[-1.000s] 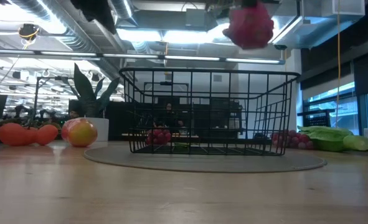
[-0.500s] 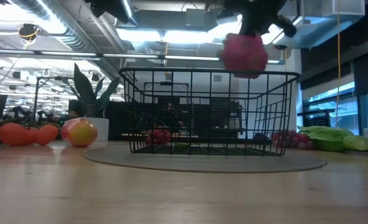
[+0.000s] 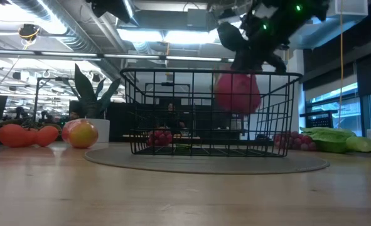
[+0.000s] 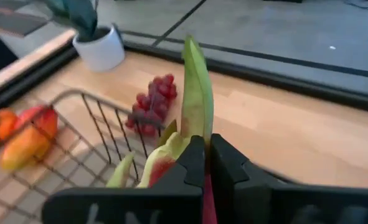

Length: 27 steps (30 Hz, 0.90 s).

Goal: Build produce basket
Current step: Put the pink dragon fruit into the black wire basket

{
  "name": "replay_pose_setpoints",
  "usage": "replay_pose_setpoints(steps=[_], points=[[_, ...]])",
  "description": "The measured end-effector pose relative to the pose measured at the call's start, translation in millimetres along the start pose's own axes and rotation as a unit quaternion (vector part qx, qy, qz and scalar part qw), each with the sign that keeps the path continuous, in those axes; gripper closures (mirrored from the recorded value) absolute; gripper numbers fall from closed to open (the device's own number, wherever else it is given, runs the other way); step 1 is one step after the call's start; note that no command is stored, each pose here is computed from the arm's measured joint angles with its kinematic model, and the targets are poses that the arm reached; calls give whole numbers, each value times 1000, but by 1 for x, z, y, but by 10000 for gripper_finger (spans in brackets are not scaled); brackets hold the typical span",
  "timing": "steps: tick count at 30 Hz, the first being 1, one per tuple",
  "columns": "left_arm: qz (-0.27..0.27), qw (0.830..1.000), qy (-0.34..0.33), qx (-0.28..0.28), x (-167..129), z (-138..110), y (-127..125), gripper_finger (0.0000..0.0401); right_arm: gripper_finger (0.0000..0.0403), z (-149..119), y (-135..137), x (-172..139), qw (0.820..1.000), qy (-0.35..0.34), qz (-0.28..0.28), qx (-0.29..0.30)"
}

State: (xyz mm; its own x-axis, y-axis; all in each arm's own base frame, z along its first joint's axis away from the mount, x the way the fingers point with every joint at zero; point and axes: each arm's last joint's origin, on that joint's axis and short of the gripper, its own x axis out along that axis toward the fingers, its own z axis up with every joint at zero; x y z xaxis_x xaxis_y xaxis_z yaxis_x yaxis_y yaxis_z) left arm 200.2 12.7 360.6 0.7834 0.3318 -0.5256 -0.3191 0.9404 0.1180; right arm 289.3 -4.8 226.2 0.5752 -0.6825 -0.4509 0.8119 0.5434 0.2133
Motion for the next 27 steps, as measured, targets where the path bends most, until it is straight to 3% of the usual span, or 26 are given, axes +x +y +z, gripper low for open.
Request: replay_pose_setpoints(steps=[5,9,14,22,27], points=[[1,1000,0,0,0,0,0,401,403,-16,-5,5,999,-1,53,-5],[1,1000,1,0,0,0,0,401,403,-6,3,6,990,-19,134,-32],[1,1000,5,-2,0,-1,0,401,403,7,8,14,970,-49,225,-78],[1,1000,5,-2,0,-1,0,401,403,10,7,45,945,-55,303,-111],[1,1000,5,-2,0,-1,0,401,403,18,28,63,918,-58,362,-154]])
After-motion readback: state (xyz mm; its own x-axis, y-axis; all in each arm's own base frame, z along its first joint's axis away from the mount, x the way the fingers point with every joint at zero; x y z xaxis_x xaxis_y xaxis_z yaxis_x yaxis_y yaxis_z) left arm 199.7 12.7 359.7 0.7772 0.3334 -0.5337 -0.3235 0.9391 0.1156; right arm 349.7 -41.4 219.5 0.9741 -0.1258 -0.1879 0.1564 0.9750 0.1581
